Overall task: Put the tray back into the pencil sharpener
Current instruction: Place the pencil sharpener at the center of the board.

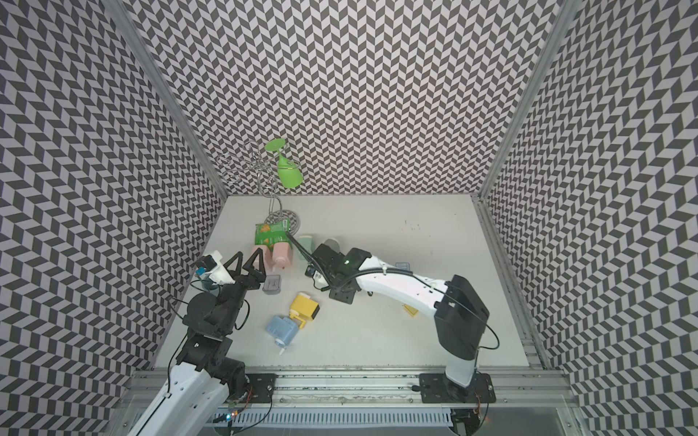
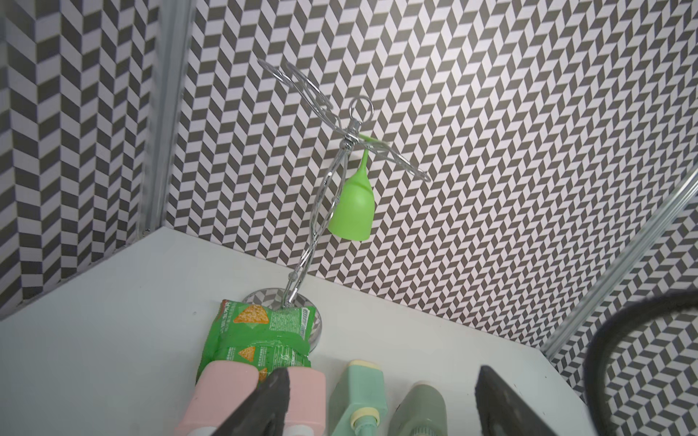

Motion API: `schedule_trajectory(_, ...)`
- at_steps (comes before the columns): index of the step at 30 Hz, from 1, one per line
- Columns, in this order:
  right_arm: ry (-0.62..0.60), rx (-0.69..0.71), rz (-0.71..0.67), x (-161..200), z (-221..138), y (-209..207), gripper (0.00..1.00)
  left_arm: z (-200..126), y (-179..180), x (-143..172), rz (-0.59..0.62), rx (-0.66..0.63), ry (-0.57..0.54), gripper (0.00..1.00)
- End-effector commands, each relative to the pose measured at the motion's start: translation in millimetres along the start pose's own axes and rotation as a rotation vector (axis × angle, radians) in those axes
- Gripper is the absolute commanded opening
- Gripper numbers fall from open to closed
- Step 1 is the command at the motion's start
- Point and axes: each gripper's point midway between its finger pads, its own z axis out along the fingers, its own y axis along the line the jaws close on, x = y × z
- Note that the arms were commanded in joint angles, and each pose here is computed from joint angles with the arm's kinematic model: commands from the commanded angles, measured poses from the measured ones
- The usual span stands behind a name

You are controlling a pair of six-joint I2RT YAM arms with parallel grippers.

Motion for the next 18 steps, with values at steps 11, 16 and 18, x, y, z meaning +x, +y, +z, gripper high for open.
schedule_trajectory(11, 0.230, -0.028, -0.319, 29.7, 22.1, 24.6, 0.31, -13.2, 9.0, -21.5, -0.009, -0.053, -0.094, 0.79)
schedule_trajectory(16, 0.199, -0.075, -0.380, 25.7, 20.1, 27.5, 0.35, -14.4, 8.8, -22.1, -0.015, -0.050, -0.102, 0.79)
schedule_trajectory(18, 0.197, -0.092, -0.389, 25.8, 21.1, 27.2, 0.36, -14.6, 8.1, -22.2, -0.016, -0.047, -0.103, 0.79)
